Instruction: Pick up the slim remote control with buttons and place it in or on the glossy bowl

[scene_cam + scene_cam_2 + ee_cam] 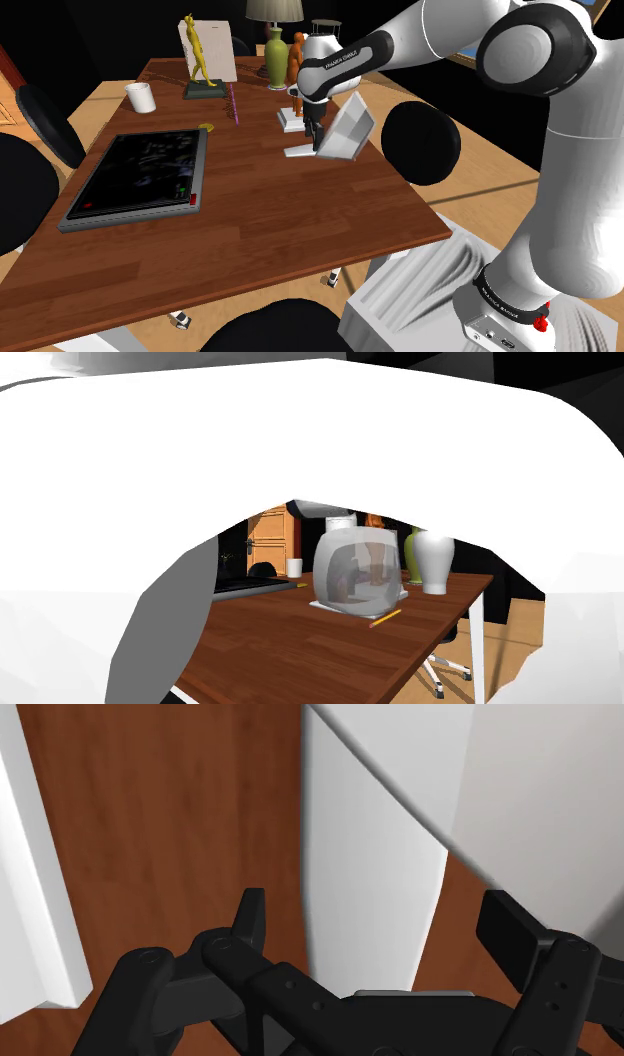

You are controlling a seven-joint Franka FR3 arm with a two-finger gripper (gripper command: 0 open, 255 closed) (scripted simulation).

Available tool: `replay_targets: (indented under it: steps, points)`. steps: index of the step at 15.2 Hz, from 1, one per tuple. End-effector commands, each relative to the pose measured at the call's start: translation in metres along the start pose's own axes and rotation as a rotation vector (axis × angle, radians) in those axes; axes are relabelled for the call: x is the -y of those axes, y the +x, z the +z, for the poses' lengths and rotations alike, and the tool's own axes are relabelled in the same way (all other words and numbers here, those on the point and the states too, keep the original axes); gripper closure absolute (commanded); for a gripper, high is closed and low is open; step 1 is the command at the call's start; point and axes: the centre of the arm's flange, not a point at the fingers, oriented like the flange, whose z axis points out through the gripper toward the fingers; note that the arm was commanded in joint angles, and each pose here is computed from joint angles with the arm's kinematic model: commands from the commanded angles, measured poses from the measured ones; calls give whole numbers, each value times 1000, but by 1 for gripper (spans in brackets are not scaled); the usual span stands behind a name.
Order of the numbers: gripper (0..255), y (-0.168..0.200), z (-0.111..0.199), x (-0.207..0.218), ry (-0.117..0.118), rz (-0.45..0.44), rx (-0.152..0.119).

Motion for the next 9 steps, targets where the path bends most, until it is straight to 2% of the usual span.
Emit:
replay_targets:
  steps: [1,7,8,9]
  points:
    - [0,0,26,0,19,3,15]
    - [0,0,26,0,19,3,15]
    - [255,0,29,2,19,3,15]
    - [255,-2,30,1,19,3,15]
